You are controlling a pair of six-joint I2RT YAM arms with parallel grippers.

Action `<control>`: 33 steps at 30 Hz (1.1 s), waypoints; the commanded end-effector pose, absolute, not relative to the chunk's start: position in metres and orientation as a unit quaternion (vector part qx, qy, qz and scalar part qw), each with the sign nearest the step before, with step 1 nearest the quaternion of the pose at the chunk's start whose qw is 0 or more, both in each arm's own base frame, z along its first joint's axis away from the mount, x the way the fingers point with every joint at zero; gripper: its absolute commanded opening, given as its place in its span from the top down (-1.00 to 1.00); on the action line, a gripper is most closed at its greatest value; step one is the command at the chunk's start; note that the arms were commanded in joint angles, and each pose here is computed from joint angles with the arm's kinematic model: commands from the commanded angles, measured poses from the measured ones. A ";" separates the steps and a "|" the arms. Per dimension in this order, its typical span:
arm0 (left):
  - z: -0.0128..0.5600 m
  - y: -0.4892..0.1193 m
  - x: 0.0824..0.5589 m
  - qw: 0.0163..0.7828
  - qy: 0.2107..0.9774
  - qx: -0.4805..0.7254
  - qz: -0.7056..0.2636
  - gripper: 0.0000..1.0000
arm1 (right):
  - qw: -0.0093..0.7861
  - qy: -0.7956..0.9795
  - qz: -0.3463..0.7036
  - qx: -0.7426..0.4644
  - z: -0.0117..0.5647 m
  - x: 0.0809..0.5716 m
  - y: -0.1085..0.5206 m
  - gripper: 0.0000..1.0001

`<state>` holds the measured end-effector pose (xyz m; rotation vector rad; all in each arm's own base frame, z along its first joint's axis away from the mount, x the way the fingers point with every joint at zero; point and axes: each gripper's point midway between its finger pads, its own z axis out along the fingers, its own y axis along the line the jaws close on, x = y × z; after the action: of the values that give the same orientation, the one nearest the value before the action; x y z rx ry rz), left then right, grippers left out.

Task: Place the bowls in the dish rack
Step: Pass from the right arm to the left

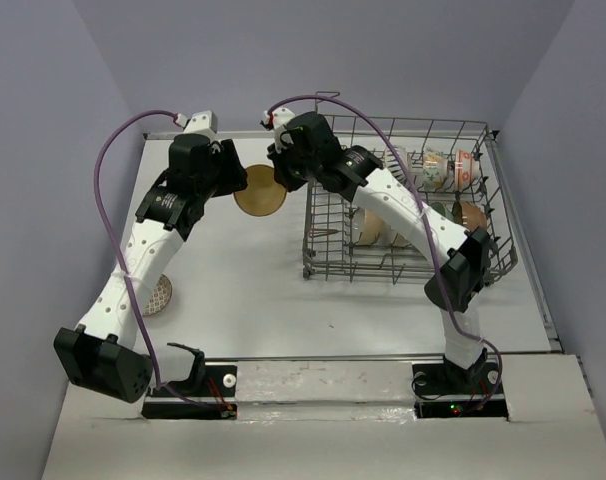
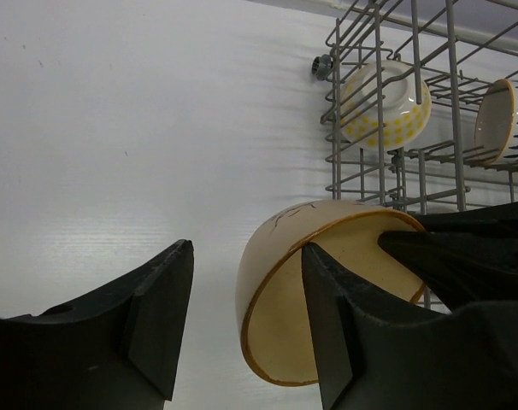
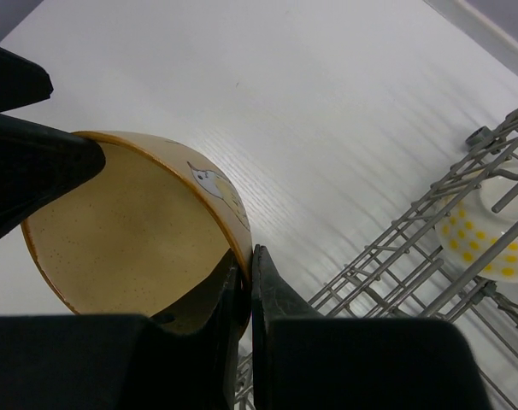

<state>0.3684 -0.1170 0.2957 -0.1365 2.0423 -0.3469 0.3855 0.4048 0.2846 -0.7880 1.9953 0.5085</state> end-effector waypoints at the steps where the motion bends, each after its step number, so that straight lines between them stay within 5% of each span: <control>1: 0.316 -0.114 0.366 0.532 0.835 -0.044 -0.138 -0.24 | 0.529 0.742 0.247 -0.330 0.371 0.372 0.402 0.98; 18: 0.303 -0.124 0.358 0.512 0.847 -0.017 -0.140 -0.21 | 0.530 0.699 0.269 -0.398 0.386 0.358 0.414 0.98; 26: 0.305 -0.127 0.355 0.507 0.849 -0.009 -0.146 -0.04 | 0.523 0.676 0.276 -0.440 0.383 0.348 0.417 0.98; 33: 0.304 -0.130 0.354 0.503 0.851 -0.003 -0.150 0.39 | 0.517 0.656 0.270 -0.478 0.375 0.342 0.417 0.97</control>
<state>0.3491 -0.1340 0.2798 0.0048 2.1291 -0.3653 0.3681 0.4141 0.3079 -1.0948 1.8017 0.5486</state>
